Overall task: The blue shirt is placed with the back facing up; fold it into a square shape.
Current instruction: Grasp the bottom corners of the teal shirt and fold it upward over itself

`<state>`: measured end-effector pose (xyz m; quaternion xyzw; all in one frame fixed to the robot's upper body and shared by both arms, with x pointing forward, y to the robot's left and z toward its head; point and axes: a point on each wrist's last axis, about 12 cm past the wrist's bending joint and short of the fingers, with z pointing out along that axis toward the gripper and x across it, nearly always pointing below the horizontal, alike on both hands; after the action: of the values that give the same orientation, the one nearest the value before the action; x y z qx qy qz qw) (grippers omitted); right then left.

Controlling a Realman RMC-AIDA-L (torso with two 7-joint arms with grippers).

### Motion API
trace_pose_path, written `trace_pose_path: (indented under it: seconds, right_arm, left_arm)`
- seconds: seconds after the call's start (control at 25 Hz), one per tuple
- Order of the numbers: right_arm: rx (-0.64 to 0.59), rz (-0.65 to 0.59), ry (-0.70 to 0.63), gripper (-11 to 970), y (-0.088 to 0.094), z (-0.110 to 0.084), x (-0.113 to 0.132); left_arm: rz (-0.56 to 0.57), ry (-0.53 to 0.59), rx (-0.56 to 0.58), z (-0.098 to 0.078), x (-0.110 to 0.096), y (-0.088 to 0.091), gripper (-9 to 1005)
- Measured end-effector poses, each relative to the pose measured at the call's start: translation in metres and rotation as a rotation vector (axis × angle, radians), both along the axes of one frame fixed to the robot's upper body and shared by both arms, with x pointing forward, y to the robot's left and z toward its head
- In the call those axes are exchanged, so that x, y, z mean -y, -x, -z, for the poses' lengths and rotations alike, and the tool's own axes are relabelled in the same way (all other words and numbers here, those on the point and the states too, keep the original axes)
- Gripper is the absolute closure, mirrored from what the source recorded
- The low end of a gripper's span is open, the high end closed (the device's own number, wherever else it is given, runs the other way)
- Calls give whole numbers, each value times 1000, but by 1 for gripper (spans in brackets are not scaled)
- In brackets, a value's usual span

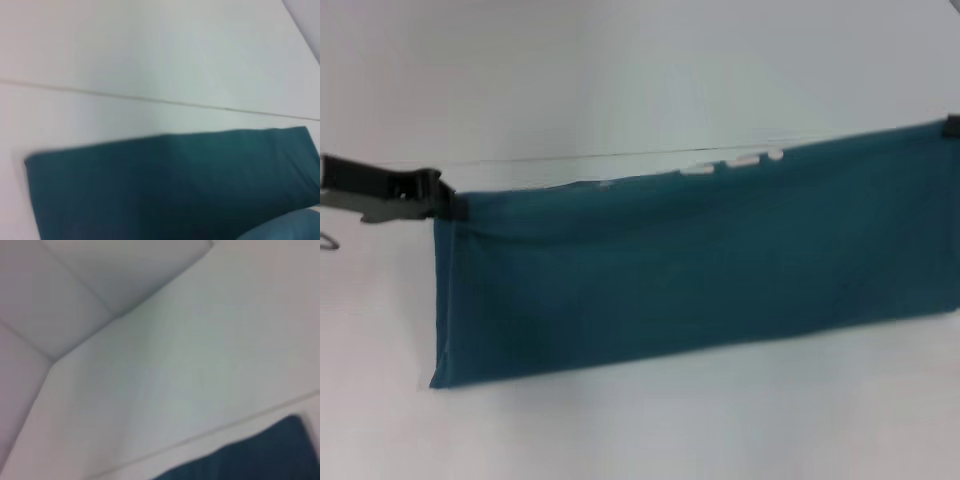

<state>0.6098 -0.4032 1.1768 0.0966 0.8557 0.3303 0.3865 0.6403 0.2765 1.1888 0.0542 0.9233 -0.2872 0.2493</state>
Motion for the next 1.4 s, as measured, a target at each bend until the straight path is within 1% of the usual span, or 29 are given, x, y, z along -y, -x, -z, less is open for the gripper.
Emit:
trace_pose_path:
  seconds: [0.08,0.2,0.32,0.4,0.44,0.52,0.64,0.88,1.28,1.4]
  right_arm:
    - [13,35,36,921,-10,4,-7]
    - [20,82,106,921,-24,16,-19]
    - [11,109,176,921,-35,31,-32]
    - [6,132,213,921,-41,40,-38]
    - [9,146,230,921,-44,43,-41]
    - [15,169,252,921,-47,47,-44]
    - [27,198,285,922,-53,52,-51]
    - [45,216,339,922,-63,56,-64]
    - [70,204,353,922,-72,47,-72]
    - [64,187,355,922,-73,49,-77]
  left_arm:
    - [-13,-35,20,-1,7,-7,962]
    - [-21,-88,48,2,19,-15,962]
    - [-33,-138,73,14,29,-20,962]
    - [-56,-166,89,21,30,-23,963]
    - [-56,-166,89,21,30,-23,963]
    - [-79,-182,102,29,32,-25,963]
    - [-103,-189,118,35,34,-28,963]
    - [-106,-192,119,38,37,-31,963]
    - [-140,-178,119,38,34,-32,962]
    - [-151,-173,118,37,34,-32,953]
